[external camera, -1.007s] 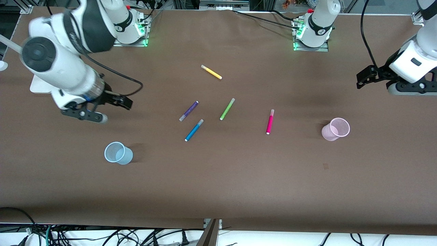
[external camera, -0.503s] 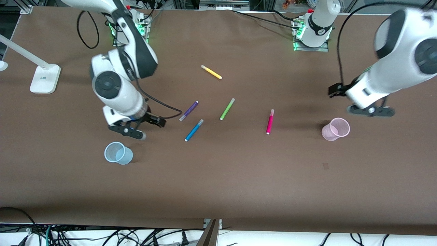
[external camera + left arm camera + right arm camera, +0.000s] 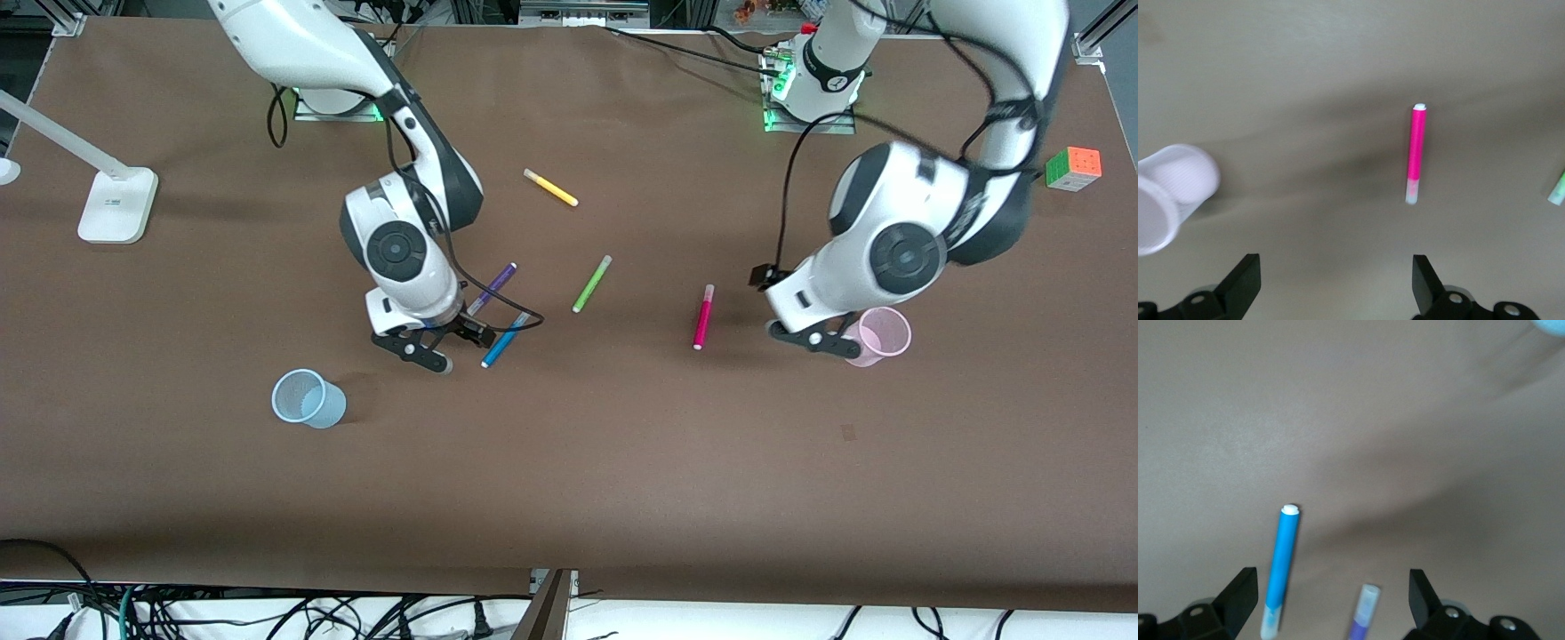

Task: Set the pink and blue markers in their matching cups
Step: 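Grasp the blue marker with the right gripper while the left gripper grasps the pink marker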

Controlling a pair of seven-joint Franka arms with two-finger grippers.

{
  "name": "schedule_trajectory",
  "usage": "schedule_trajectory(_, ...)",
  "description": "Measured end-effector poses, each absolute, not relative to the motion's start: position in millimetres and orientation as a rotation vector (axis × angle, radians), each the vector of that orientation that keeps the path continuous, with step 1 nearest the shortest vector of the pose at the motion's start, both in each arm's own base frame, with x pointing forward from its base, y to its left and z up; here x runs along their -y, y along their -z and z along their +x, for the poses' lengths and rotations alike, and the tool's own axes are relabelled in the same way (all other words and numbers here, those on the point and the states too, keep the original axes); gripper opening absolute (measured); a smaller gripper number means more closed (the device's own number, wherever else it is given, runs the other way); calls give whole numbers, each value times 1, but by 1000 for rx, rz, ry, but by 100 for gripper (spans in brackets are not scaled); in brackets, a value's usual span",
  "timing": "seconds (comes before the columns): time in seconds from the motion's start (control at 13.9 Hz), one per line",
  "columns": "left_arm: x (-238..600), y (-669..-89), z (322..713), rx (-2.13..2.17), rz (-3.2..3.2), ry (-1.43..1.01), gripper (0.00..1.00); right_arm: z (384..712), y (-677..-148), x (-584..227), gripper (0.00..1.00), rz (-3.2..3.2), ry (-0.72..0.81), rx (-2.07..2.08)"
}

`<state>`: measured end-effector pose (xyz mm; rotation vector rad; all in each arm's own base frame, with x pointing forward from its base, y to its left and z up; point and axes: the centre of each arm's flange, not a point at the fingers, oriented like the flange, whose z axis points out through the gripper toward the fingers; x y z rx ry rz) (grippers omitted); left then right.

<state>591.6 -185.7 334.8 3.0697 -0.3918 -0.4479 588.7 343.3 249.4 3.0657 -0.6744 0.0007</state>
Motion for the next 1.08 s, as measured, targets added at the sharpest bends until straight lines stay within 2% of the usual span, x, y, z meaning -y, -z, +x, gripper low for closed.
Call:
schedule_trajectory(0.29, 206, -276, 582, 434, 3052, 401, 100, 579, -210, -368, 100, 3076, -47, 756)
schedule_trajectory(0.86, 285, -185, 523, 503, 3137, 458, 100, 566, -170, -395, 95, 3093, -87, 815)
schedule_trajectory(0.93, 288, -180, 520, 509, 3154, 461, 100, 567, -169, -397, 89, 3095, -90, 813)
schedule_trajectory(1.08, 291, -178, 518, 508, 3164, 460, 100, 569, -172, -398, 66, 3100, -97, 813)
